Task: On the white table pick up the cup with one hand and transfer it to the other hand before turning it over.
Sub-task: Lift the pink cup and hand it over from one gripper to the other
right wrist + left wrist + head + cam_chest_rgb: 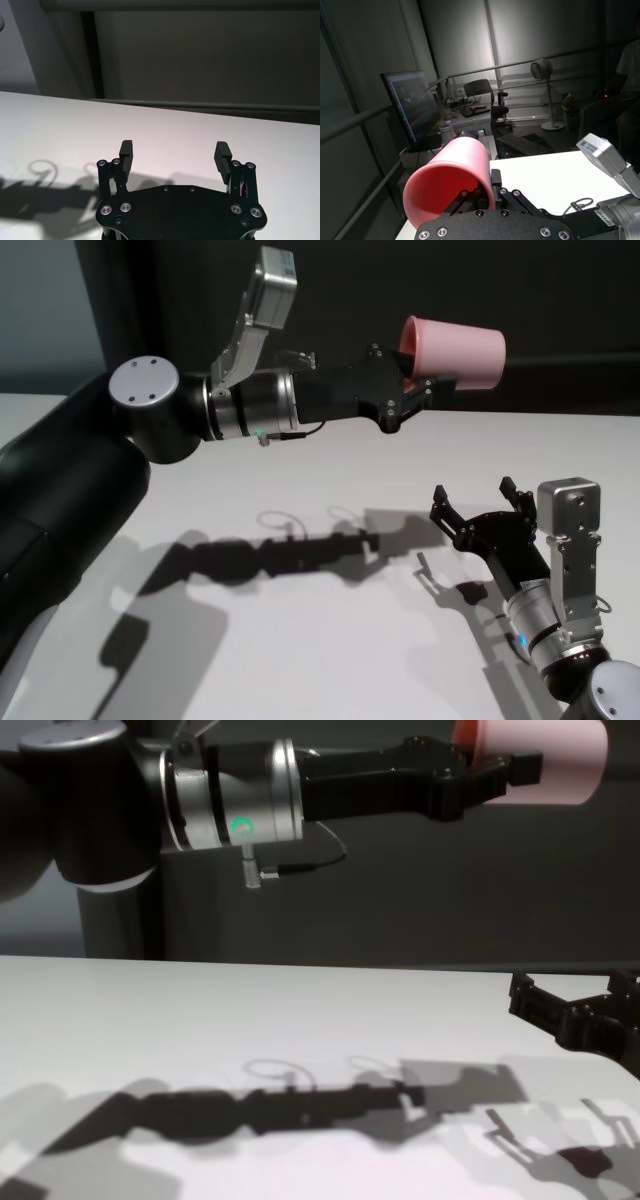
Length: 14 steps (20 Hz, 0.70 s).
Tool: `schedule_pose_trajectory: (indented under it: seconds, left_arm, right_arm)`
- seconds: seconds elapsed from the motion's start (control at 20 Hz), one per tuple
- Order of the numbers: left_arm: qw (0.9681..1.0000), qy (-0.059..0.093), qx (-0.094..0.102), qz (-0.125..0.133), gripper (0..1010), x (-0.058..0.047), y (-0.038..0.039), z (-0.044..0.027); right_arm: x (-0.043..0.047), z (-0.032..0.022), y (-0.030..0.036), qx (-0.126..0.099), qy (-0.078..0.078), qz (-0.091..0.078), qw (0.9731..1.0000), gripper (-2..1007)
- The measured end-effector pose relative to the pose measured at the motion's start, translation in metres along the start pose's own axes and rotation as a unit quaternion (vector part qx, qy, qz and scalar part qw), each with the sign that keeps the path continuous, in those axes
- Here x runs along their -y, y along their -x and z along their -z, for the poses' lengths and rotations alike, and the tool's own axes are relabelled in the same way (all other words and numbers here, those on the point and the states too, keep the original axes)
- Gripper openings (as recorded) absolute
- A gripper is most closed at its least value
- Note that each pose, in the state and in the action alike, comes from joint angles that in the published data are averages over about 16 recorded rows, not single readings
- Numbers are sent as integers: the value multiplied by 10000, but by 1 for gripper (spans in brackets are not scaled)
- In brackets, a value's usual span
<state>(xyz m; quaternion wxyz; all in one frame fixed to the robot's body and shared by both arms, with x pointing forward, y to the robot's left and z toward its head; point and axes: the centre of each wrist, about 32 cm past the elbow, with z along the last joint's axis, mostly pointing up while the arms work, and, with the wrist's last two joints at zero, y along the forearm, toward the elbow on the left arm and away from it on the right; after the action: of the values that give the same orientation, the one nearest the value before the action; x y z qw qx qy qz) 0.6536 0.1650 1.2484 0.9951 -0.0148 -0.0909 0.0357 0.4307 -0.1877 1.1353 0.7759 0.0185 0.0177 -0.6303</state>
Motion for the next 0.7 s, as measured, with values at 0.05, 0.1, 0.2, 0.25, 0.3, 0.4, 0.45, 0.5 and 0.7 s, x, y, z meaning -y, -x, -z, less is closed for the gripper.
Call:
schedule_pose_trajectory:
  seconds: [0.05, 0.1, 0.2, 0.25, 0.3, 0.4, 0.45, 0.5, 0.7]
  left_arm:
    - [10000, 0, 3, 1, 47, 0, 0, 0]
    - [10000, 0, 5, 1, 47, -1, 0, 0]
    - [10000, 0, 10, 3, 47, -2, 0, 1]
    - [10000, 0, 11, 3, 47, -2, 0, 1]
    - [10000, 0, 13, 4, 47, -2, 0, 1]
    - [10000, 0, 16, 5, 47, -3, 1, 1]
    - [10000, 0, 17, 5, 47, -3, 1, 2]
    - [10000, 0, 18, 5, 47, -3, 1, 2]
    - [10000, 0, 20, 6, 46, -4, 1, 2]
  right_arm:
    - [1, -5, -1, 2, -4, -9, 10000, 1002]
    - [3, -12, -3, 5, -9, -17, 10000, 1002]
    - [8, -31, -8, 24, -28, -33, 10000, 1002]
    - [12, -44, -12, 40, -42, -42, 10000, 1002]
    - [17, -60, -17, 53, -62, -53, 10000, 1002]
    - [30, -96, -31, 54, -107, -83, 9999, 1002]
    - [38, -116, -41, 33, -132, -100, 9999, 1002]
    - [46, -137, -53, -15, -159, -119, 9998, 1002]
    - [85, -225, -123, -360, -286, -200, 9987, 1002]
